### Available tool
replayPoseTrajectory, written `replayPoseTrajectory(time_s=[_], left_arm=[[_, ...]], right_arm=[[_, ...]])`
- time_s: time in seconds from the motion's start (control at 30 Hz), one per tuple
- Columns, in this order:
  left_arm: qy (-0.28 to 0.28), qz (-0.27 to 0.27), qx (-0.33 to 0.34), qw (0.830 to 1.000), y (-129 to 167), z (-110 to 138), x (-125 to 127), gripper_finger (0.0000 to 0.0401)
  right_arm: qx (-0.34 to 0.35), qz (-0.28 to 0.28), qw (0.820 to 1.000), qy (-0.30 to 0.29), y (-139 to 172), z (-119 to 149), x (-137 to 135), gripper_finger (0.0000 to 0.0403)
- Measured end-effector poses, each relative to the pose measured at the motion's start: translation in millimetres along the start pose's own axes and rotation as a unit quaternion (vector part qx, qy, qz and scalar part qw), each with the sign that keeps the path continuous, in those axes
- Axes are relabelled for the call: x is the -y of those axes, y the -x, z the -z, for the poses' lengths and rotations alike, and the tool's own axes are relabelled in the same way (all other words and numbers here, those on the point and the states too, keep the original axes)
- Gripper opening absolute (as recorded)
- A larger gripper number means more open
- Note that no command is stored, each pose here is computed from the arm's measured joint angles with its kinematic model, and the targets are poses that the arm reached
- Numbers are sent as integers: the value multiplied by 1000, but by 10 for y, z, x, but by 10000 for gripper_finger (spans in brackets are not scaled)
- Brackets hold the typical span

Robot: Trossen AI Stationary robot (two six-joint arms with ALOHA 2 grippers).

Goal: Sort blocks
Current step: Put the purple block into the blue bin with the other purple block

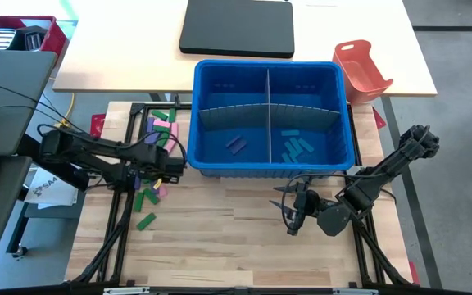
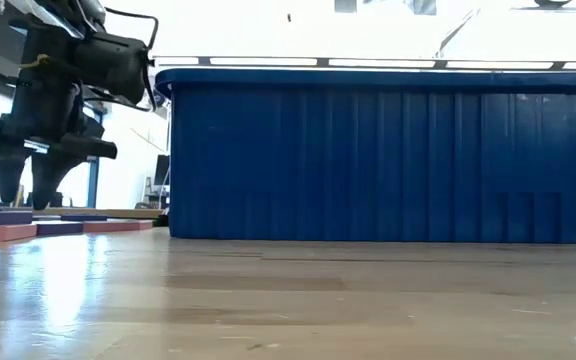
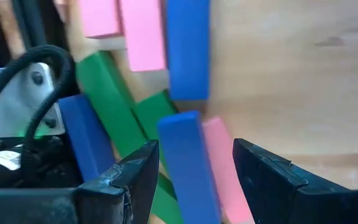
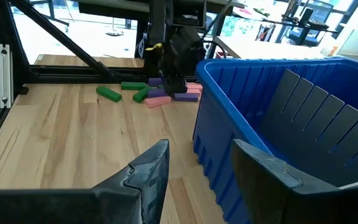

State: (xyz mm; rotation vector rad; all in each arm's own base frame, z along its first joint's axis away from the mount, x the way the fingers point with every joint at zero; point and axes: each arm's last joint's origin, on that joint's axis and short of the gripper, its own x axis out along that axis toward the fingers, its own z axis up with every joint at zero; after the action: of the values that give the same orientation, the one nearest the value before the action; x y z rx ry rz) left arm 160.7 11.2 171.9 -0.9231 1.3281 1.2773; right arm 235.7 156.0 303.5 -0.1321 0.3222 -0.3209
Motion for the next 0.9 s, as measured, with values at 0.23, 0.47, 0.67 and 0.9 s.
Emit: replayPoseTrajectory(time_s=[0.23, 0.47, 0.67, 0.9], left_arm=[[-1, -8, 5, 1000, -26, 33, 30, 200], [-9, -40, -1, 999, -110, 38, 86, 200], [-3, -36, -15, 999, -175, 54, 85, 200], [2, -25, -22, 999, -237, 94, 67, 200]], right_arm=[[0, 0, 1000, 0, 0, 0, 0, 169], [-1, -3, 1000, -4, 0, 1, -2, 169], [-1, -3, 1000, -4, 0, 1, -2, 169], [-1, -3, 1000, -4, -1, 1, -3, 169]])
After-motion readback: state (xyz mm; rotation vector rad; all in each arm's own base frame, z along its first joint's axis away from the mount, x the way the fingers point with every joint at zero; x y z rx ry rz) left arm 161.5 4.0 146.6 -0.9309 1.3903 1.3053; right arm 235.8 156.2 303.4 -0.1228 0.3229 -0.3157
